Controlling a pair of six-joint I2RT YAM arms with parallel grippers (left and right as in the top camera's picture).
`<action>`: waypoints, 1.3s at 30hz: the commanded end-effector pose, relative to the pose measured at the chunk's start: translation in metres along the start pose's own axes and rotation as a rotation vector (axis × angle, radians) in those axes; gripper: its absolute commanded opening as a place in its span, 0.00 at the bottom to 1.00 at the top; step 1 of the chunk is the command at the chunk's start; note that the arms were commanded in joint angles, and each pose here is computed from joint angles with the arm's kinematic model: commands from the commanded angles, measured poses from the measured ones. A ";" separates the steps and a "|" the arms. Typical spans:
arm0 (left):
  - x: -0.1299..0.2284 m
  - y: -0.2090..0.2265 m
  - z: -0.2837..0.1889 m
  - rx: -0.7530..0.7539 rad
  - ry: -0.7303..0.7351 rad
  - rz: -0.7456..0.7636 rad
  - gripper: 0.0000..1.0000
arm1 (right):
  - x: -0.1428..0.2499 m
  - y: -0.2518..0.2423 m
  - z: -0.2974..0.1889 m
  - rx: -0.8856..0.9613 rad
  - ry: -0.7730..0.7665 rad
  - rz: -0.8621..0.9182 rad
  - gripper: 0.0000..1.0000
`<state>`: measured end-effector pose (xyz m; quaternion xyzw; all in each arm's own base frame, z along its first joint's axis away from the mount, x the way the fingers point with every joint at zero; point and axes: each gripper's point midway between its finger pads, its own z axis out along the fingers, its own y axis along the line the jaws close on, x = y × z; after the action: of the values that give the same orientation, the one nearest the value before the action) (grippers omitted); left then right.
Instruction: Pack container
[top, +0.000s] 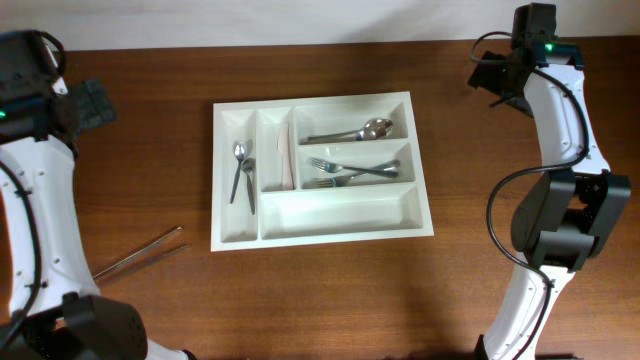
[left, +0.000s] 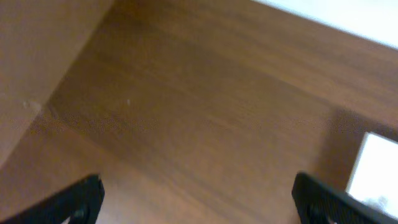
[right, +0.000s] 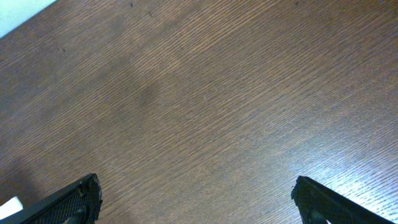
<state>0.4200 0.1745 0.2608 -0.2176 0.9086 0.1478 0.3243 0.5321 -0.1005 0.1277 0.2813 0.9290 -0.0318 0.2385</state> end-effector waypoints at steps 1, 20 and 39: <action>0.016 0.018 0.016 -0.081 0.009 0.043 0.99 | -0.002 0.001 0.002 0.001 -0.004 0.002 0.99; 0.215 -0.022 0.028 0.150 0.657 0.014 0.99 | -0.002 0.001 0.002 0.001 -0.004 0.002 0.99; 0.300 0.004 0.066 0.061 0.707 0.303 0.99 | -0.002 0.001 0.002 0.001 -0.004 0.002 0.99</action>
<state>0.2629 0.1125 0.0291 -0.1380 0.9882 0.0649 -0.0114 0.5321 -0.1005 0.1277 0.2815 0.9289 -0.0317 0.2385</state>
